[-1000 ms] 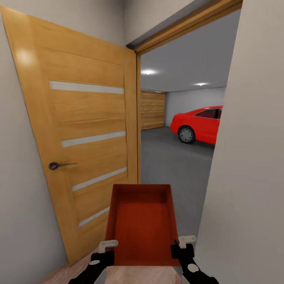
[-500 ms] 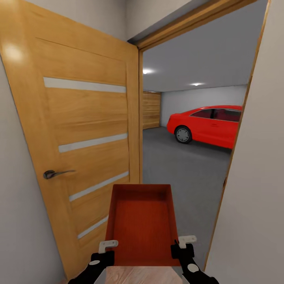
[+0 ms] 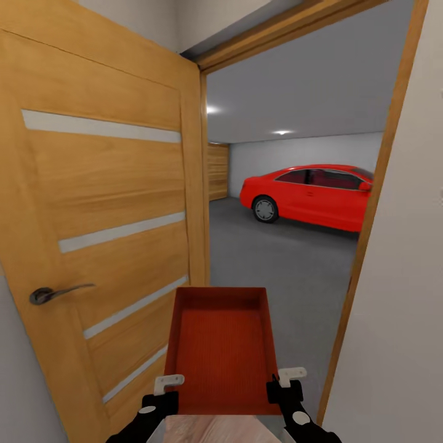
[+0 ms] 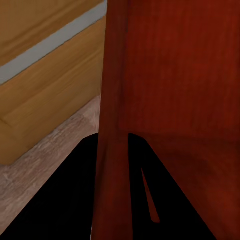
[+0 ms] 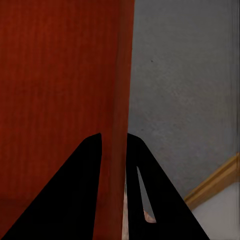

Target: Move the two storage containers from the living room to the garage. In the garage, place one container on the floor and stack the other container on top of it (either order is fine).

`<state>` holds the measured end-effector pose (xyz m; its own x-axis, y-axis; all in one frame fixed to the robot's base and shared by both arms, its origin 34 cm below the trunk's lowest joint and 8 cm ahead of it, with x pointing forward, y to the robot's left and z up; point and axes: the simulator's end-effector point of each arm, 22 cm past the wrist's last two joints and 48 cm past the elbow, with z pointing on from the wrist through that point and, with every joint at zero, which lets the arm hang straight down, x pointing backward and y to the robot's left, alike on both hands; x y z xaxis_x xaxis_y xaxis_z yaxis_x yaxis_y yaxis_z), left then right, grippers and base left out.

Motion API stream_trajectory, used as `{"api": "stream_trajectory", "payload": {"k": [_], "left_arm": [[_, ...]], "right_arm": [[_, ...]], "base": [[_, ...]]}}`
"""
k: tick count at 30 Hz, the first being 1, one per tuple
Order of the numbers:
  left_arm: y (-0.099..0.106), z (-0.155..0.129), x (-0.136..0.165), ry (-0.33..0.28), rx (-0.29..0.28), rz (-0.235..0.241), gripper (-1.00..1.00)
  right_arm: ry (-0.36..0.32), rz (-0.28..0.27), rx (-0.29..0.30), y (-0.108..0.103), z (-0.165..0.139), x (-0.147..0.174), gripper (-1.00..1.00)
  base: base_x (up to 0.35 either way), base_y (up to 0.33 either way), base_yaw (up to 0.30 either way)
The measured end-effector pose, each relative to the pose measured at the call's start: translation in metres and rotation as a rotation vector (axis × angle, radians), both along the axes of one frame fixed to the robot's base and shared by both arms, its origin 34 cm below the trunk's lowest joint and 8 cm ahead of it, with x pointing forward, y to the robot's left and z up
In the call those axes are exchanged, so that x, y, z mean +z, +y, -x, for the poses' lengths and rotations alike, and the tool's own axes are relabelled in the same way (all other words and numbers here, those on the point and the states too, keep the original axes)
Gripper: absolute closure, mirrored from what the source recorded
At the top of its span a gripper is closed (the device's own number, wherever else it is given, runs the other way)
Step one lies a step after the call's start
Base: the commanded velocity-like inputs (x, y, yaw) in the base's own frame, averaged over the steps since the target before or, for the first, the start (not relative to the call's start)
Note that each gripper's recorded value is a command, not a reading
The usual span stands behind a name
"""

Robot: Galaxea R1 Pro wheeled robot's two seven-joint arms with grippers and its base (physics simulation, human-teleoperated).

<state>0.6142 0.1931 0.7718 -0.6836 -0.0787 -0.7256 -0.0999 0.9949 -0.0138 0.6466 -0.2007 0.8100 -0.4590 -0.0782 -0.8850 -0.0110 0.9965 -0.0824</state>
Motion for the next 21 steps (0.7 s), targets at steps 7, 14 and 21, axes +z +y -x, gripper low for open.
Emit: {"api": "stream_trajectory", "payload": {"k": [7, 14, 21], "left_arm": [[0.0000, 0.0000, 0.0000, 0.000, 0.000, 0.000, 1.00], [0.0005, -0.0004, 0.0000, 0.000, -0.001, 0.000, 1.00], [0.0005, -0.0003, 0.0001, -0.001, -0.001, 0.000, 1.00]], "right_arm": [[0.000, 0.000, 0.000, 0.0000, 0.0000, -0.0001, 1.00], [0.000, 0.000, -0.001, 0.0005, -0.0002, 0.0000, 1.00], [-0.001, 0.000, -0.001, 0.0004, -0.0001, 0.0001, 1.00]], "base": [[0.118, 0.113, -0.247], [0.022, 0.022, -0.247], [0.050, 0.041, -0.247]]}}
